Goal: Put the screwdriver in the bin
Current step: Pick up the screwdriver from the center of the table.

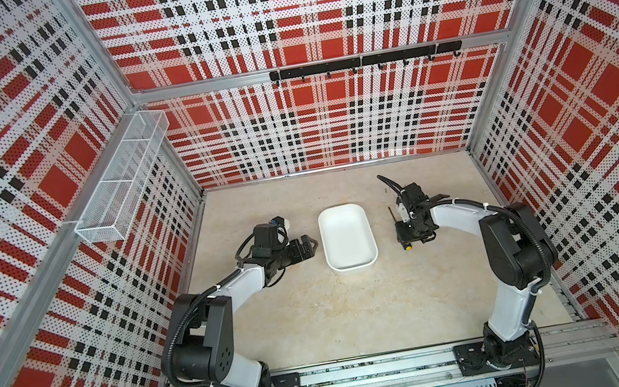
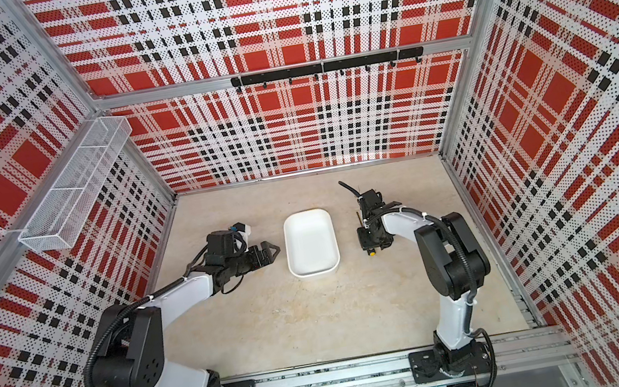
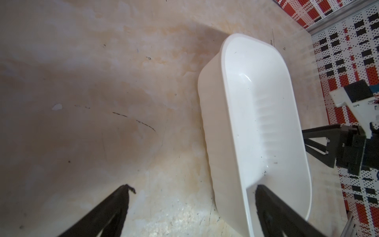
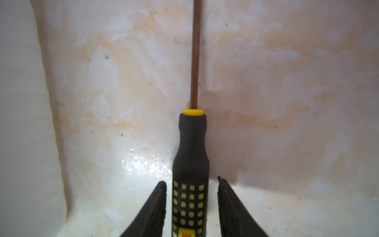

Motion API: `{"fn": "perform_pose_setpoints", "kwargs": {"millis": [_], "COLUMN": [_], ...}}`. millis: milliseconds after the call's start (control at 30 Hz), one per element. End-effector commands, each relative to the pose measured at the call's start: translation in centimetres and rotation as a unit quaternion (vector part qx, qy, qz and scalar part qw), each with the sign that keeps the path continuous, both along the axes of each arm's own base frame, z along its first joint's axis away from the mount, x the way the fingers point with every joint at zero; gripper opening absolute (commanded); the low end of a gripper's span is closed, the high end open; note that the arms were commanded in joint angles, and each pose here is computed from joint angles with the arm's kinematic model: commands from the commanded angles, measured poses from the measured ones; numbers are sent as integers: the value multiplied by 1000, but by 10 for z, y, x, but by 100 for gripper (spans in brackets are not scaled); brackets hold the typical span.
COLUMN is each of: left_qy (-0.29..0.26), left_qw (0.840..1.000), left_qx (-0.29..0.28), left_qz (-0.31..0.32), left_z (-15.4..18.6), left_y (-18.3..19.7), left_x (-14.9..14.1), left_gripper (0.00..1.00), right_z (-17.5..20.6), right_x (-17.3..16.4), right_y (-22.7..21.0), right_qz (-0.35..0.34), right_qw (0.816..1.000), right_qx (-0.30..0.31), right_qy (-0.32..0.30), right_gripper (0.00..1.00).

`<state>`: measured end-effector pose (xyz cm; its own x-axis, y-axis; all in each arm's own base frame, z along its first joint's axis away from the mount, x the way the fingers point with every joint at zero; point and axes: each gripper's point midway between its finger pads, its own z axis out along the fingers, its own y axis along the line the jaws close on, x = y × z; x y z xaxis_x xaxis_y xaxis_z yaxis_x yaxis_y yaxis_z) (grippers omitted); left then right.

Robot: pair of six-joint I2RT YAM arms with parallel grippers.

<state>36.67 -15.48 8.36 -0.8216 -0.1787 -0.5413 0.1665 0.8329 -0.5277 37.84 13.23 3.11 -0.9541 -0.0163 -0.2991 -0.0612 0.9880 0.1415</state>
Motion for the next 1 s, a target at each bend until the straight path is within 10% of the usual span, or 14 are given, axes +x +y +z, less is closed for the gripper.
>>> {"fn": "perform_pose_setpoints", "kwargs": {"millis": [0,333,967], "left_qy": [7,13,14], "left_qw": [1000,998,998], "left_qx": [-8,-26,-17], "left_qz": [-26,-50,-67], "left_z": [1,6,6], "left_y": [-9,-18,-21], "left_x": [-3,-5,0], "left_gripper": [98,98,98], "right_z": [-5,-9,132], "right_x": [-2,-3,-15], "right_y": [0,-1,40], "right_qz": [3,1,-104], "right_qw": [1000,1000,985], "right_qx": [-13,-15,137], "right_qy": [13,23,-29], "right_gripper": [37,0,0]}}
